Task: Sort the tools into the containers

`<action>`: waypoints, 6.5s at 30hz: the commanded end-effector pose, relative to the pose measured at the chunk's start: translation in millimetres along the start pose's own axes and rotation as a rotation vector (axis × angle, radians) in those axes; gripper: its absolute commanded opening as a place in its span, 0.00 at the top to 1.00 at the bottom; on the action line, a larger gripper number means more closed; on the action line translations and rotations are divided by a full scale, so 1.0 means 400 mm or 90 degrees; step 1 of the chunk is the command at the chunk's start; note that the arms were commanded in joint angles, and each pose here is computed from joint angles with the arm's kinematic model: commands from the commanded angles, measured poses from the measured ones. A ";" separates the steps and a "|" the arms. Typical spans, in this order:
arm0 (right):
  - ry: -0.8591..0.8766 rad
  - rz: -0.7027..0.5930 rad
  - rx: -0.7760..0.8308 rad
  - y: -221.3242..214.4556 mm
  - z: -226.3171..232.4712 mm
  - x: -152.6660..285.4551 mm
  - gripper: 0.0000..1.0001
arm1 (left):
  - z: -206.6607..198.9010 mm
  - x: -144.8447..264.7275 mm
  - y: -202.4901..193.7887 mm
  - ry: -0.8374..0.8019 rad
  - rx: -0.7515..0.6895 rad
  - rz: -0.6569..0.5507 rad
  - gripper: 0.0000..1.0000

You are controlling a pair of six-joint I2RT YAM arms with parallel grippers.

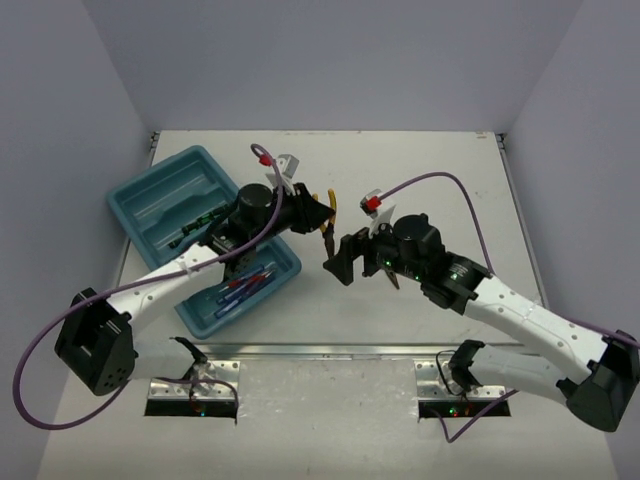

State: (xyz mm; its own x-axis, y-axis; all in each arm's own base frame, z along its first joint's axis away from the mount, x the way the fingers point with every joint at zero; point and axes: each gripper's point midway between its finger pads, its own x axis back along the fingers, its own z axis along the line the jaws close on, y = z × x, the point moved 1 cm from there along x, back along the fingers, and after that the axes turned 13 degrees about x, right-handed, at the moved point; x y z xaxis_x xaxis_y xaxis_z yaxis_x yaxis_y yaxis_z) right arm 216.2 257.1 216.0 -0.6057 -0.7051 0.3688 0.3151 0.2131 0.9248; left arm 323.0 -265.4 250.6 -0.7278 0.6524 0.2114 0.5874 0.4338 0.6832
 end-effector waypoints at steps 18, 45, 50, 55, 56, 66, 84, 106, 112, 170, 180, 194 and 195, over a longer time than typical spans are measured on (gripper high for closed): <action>-0.132 0.043 0.010 -0.157 -0.092 0.169 0.01 | 0.740 0.240 0.714 0.674 -0.754 -0.100 1.00; -0.202 0.216 0.002 -0.187 -0.164 0.087 0.01 | 0.424 0.326 0.850 0.480 -0.130 -0.472 0.00; -0.205 0.326 -0.037 -0.231 -0.239 0.043 0.01 | 0.262 0.337 0.628 0.315 0.069 -0.275 0.00; -0.217 0.470 -0.013 -0.334 -0.335 -0.005 0.18 | 0.184 0.390 0.335 0.187 0.094 -0.210 0.00; -0.217 0.497 -0.007 -0.358 -0.349 -0.014 0.23 | 0.185 0.408 0.291 0.192 0.082 -0.206 0.00; -0.170 0.564 -0.039 -0.460 -0.414 -0.086 0.30 | 0.259 0.437 0.065 0.214 0.050 -0.092 0.00; -0.156 0.573 -0.061 -0.554 -0.416 -0.143 0.72 | 0.278 0.421 0.037 0.208 0.062 -0.077 0.00; -0.134 0.332 -0.059 -0.376 -0.301 -0.085 1.00 | 0.224 0.350 -0.007 0.083 0.162 -0.039 0.00; -0.132 0.384 -0.076 -0.417 -0.295 -0.077 1.00 | 0.217 0.343 -0.007 0.075 0.166 -0.036 0.00; -0.218 0.515 -0.125 -0.440 -0.321 -0.178 1.00 | 0.179 0.353 -0.052 0.029 0.167 0.027 0.00; -0.198 0.240 -0.247 -0.185 -0.264 -0.119 1.00 | 0.066 0.339 -0.063 -0.119 0.181 -0.026 0.00; -0.095 0.089 -0.280 0.024 -0.106 -0.076 1.00 | -0.033 0.076 -0.109 -0.066 0.146 0.001 0.11; -0.090 0.086 -0.279 0.026 -0.101 -0.075 1.00 | -0.031 0.067 -0.114 -0.062 0.144 0.005 0.13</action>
State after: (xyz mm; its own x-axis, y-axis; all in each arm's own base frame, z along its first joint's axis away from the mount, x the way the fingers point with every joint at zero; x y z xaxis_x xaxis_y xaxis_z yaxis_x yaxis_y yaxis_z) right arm 262.8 236.9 163.3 -0.5766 -0.5061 0.6414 0.7176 0.0616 0.6937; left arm 246.7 -261.7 195.8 -0.6177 0.7448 0.2525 0.7604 0.4837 0.4335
